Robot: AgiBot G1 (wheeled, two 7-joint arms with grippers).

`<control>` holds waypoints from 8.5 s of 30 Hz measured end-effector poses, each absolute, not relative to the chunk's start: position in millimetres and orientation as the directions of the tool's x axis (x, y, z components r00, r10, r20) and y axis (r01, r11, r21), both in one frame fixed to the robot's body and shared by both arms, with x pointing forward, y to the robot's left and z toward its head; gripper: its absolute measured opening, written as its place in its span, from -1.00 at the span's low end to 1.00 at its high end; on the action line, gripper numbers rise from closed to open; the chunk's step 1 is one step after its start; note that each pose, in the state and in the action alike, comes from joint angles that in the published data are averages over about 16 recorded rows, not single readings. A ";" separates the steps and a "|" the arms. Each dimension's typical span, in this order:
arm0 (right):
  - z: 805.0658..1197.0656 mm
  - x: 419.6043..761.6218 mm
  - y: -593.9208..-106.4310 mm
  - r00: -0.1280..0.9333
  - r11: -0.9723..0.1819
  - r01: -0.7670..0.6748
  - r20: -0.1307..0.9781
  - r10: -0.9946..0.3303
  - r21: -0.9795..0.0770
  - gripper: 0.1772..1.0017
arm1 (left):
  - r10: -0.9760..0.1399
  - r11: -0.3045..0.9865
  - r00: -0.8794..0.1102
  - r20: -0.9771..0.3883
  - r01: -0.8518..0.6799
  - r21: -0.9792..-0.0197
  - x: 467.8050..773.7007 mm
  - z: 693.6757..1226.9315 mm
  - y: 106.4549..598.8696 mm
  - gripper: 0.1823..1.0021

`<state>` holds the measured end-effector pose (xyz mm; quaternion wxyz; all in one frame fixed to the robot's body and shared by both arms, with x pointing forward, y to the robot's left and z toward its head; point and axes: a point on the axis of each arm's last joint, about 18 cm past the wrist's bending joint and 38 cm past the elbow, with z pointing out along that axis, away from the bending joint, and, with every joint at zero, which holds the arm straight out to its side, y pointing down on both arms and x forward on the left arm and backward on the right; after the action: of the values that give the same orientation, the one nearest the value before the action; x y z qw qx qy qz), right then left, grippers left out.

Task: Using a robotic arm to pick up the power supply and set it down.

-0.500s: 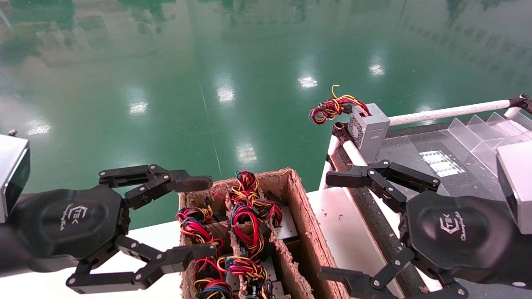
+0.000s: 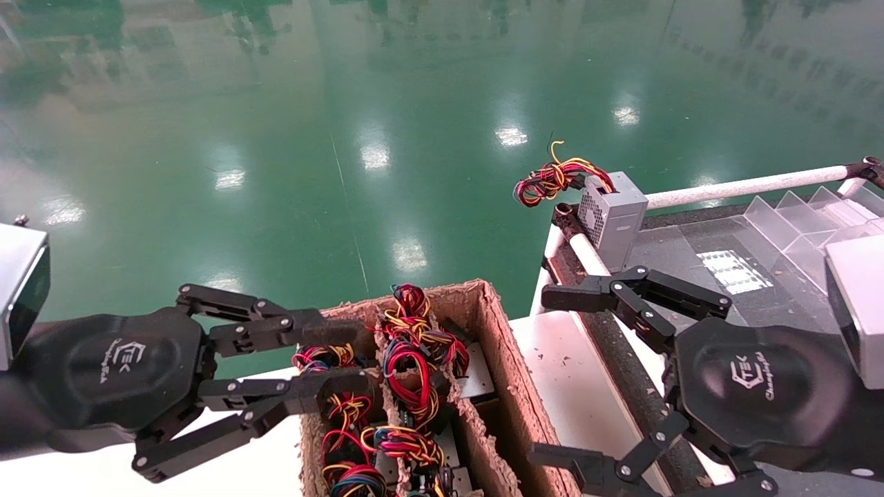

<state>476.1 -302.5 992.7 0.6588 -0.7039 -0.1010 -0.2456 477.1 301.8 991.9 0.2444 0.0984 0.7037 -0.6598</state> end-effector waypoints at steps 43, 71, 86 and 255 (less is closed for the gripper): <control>980.2 503.2 -295.9 0.868 -0.223 0.384 0.433 -0.244 -0.896 1.00 | -0.184 0.110 -0.861 -0.474 0.461 -0.881 477.1 991.9 301.8 -0.50; 934.7 637.2 -207.2 0.772 -0.521 0.231 0.480 -0.416 -0.822 1.00 | -0.184 0.110 -0.861 -0.474 0.461 -0.881 477.1 991.9 301.8 0.86; 927.2 654.2 -193.4 0.784 -0.499 0.187 0.435 -0.443 -0.846 0.90 | -0.184 0.110 -0.861 -0.474 0.461 -0.881 477.1 991.9 301.8 1.00; 1083.5 649.4 -451.7 0.262 -0.377 0.411 0.504 -0.823 -0.830 -0.76 | -0.184 0.110 -0.861 -0.474 0.461 -0.881 477.1 991.9 301.8 1.00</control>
<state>649.4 -451.7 1083.5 0.5302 -0.5917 0.1743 -0.5818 477.1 301.8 991.9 0.2444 0.0984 0.7037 -0.6598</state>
